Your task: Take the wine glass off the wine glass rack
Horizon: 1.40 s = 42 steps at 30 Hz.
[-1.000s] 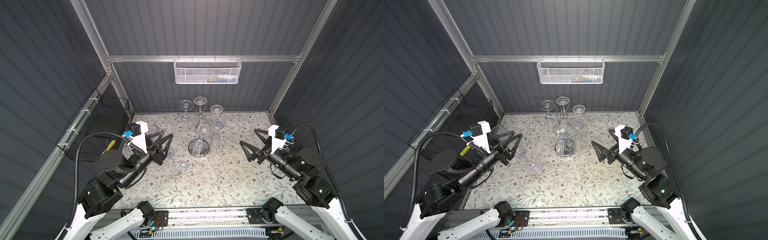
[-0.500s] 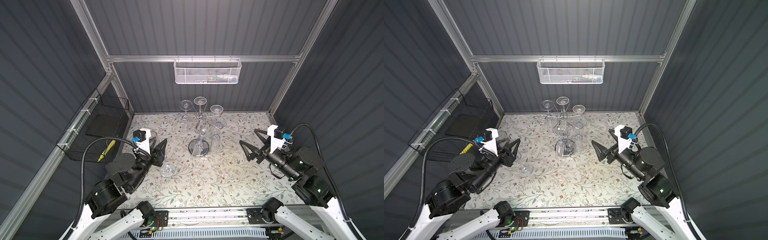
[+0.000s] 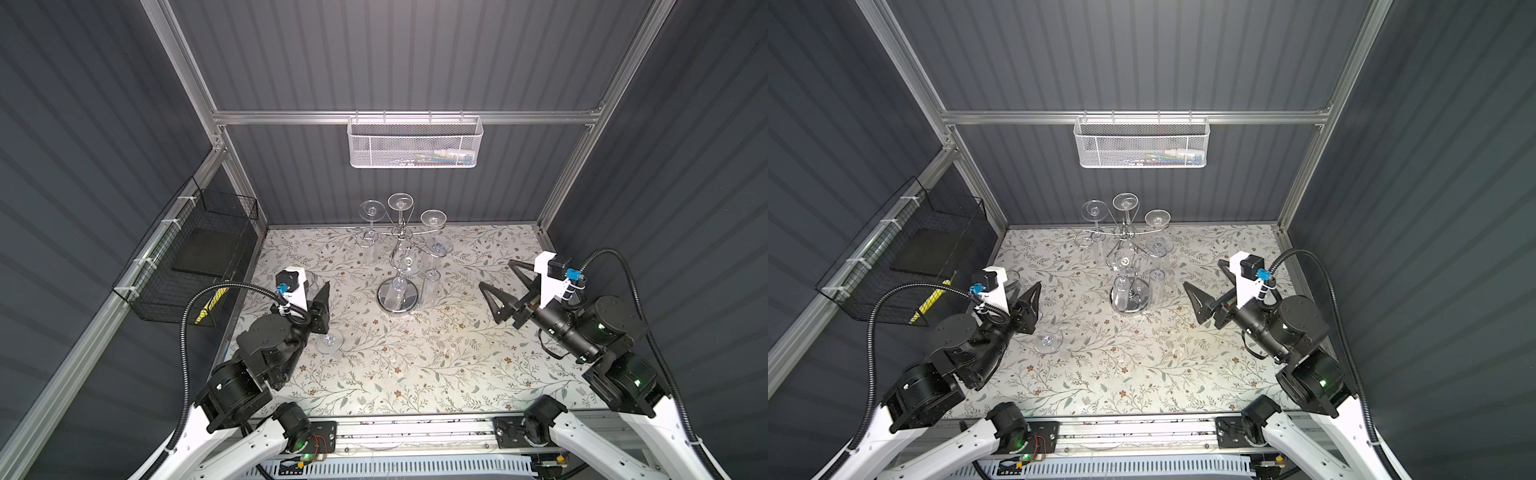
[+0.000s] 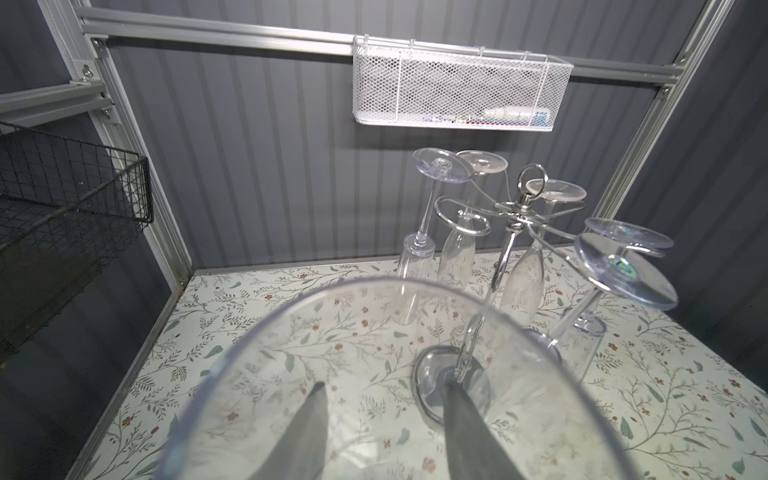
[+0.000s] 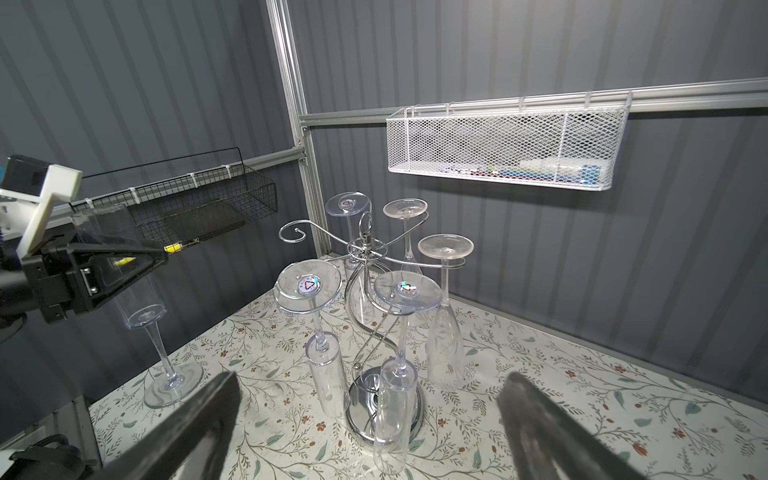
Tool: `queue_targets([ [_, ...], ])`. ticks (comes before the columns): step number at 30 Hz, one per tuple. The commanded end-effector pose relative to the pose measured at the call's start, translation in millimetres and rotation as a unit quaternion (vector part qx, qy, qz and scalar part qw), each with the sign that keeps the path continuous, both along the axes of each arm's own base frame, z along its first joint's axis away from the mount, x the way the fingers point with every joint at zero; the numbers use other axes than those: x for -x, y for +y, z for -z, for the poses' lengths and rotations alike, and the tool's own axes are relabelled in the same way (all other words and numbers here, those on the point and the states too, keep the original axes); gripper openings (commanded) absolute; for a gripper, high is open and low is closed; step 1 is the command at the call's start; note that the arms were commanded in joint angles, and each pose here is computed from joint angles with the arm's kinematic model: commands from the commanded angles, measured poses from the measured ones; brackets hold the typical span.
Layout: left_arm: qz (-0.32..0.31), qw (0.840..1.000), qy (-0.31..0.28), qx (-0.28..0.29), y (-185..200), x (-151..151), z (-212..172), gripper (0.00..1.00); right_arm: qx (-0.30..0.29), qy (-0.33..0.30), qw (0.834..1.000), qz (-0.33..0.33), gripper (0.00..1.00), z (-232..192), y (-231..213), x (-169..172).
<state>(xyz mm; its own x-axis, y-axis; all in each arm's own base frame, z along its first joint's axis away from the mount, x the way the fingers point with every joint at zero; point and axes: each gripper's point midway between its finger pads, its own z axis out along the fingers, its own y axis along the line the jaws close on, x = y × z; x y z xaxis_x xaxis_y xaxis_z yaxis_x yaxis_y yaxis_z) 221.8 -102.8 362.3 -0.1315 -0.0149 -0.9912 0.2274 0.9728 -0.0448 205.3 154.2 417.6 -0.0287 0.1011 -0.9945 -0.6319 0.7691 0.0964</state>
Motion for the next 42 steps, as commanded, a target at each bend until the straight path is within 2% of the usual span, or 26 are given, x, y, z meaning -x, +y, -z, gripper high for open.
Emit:
queue_targets([
  [1, -0.034, 0.999, -0.029, -0.004, 7, -8, -6, 0.34, -0.011, -0.005, 1.000, 0.003, 0.99, -3, -2, 2],
  [15, -0.046, 0.998, -0.035, -0.040, -15, -35, 13, 0.34, -0.012, -0.002, 1.000, 0.002, 0.99, -1, -3, 4],
  [20, -0.055, 0.997, -0.026, -0.038, -8, -48, 22, 0.34, -0.014, -0.002, 1.000, 0.002, 0.99, -2, -4, 5],
  [27, -0.049, 0.997, 0.035, -0.041, 7, -91, 53, 0.33, -0.014, -0.001, 1.000, 0.007, 0.99, -1, -7, 7],
  [42, -0.038, 0.999, -0.009, -0.007, 16, -182, 65, 0.33, -0.005, -0.001, 1.000, 0.026, 0.99, 2, -11, 2],
])
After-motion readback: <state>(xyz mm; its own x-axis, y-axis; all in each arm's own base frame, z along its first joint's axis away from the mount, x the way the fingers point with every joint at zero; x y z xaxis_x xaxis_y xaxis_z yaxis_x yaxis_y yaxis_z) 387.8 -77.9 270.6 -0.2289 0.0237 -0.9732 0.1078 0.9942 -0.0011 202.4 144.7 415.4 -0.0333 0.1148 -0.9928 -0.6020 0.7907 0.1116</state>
